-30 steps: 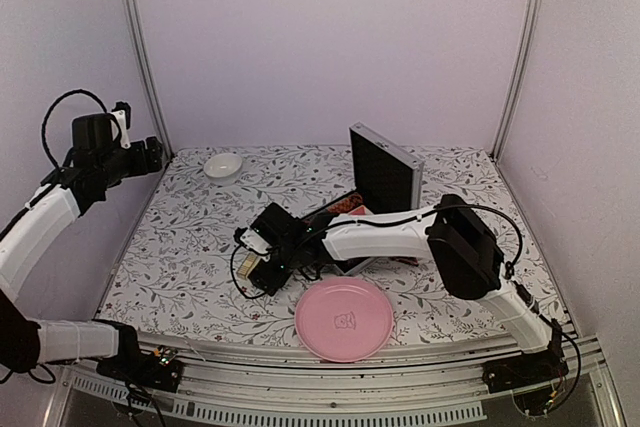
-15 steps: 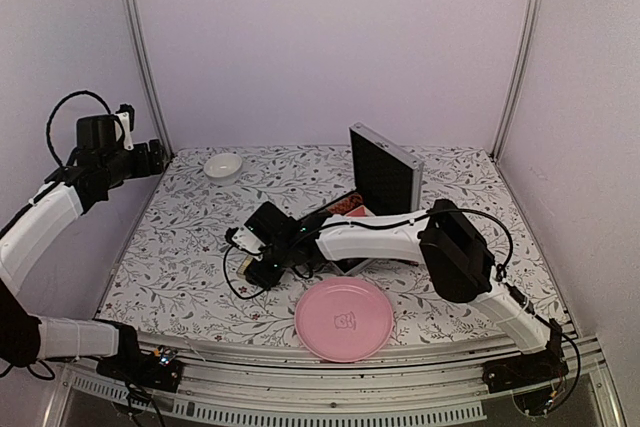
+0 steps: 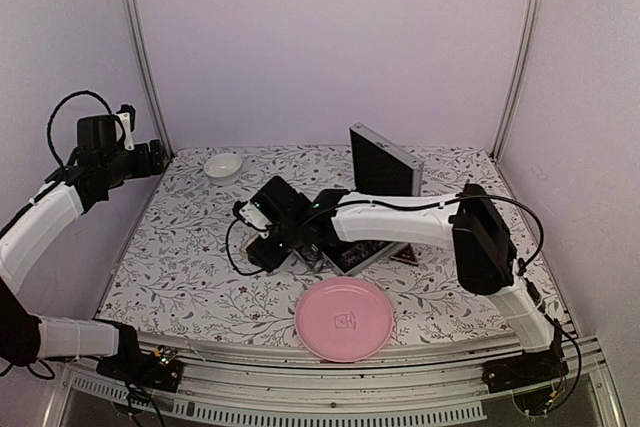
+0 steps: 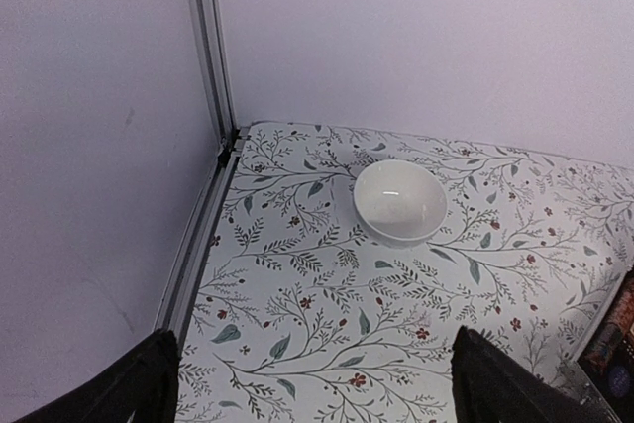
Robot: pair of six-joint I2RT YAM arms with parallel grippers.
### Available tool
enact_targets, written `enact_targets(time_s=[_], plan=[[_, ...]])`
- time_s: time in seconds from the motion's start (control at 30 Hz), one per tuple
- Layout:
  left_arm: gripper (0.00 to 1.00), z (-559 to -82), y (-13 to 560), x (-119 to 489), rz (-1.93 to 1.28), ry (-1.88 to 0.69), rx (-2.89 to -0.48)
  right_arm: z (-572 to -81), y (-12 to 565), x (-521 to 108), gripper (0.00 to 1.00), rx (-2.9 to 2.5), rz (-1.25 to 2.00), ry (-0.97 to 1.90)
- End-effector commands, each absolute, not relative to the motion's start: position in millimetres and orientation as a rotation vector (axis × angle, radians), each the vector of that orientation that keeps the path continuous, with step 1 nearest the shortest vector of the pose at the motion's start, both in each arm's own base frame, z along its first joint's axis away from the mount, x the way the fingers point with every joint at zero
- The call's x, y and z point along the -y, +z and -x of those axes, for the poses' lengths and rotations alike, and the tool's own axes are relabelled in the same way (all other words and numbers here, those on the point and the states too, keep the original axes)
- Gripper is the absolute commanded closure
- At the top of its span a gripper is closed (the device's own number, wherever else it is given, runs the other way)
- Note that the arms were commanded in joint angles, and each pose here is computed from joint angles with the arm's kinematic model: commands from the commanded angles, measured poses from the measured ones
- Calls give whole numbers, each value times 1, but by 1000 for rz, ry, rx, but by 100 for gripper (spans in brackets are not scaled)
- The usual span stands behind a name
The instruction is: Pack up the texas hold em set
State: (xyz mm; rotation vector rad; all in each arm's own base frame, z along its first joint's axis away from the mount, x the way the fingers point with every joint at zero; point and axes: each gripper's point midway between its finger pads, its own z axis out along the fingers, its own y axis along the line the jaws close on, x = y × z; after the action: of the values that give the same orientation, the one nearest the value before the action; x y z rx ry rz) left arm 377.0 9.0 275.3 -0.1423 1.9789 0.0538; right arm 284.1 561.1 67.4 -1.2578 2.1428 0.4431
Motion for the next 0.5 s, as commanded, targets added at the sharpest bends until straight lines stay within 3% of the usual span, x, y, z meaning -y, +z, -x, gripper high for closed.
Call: enact_targets(time_s=[0.0,0.23,0.47], plan=[[5,-379,272,-11,131,62,-1987,-329,182,-519,49,-2118,889,509],[4,-380,271,-10,129,59,-1988,-374,134,-436,52,-2318,646,375],[4,-380,269,-11,129,62,-1994,-390,102,-409,53,-2411,544,350]])
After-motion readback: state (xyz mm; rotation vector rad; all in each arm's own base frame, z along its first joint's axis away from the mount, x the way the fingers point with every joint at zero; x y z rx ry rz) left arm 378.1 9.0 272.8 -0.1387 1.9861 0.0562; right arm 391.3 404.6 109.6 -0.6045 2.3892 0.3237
